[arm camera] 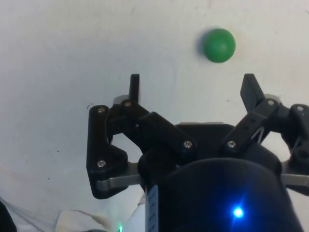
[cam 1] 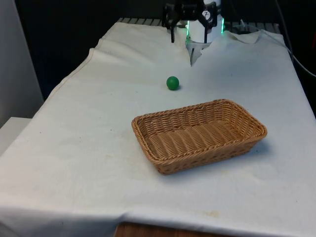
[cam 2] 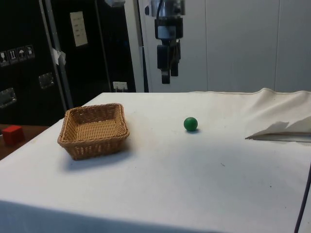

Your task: Pick up the ball and place it into the basket.

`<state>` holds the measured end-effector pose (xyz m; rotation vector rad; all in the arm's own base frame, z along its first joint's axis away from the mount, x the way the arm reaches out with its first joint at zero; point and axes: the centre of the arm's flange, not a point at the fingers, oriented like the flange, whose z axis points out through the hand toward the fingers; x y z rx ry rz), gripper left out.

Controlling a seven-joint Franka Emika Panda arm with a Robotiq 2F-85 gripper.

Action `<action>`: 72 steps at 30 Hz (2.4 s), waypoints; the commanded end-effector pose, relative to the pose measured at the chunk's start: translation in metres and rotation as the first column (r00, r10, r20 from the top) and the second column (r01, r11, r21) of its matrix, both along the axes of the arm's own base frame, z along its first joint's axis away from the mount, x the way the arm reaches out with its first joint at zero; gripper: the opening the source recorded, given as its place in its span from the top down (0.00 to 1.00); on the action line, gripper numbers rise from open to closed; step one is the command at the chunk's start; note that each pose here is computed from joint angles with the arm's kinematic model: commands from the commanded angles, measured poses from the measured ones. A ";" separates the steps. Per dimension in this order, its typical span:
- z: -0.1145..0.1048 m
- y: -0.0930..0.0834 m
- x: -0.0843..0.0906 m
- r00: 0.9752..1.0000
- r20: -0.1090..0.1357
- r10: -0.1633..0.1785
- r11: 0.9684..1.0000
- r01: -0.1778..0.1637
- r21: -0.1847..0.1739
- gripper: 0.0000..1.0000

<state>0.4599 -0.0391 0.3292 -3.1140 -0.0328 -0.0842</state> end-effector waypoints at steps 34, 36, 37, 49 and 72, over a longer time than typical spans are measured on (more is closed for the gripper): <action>-0.072 -0.038 -0.029 0.999 0.042 0.031 0.997 -0.034 0.063 0.00; -0.075 -0.039 -0.029 0.999 0.042 0.031 0.998 -0.033 0.057 0.00; -0.078 -0.039 -0.029 0.999 0.042 0.033 0.998 -0.035 0.044 0.00; -0.098 -0.040 -0.040 0.999 0.042 0.028 1.000 -0.028 0.009 0.00; -0.125 -0.040 -0.040 1.000 0.017 0.013 1.000 -0.013 -0.027 0.00</action>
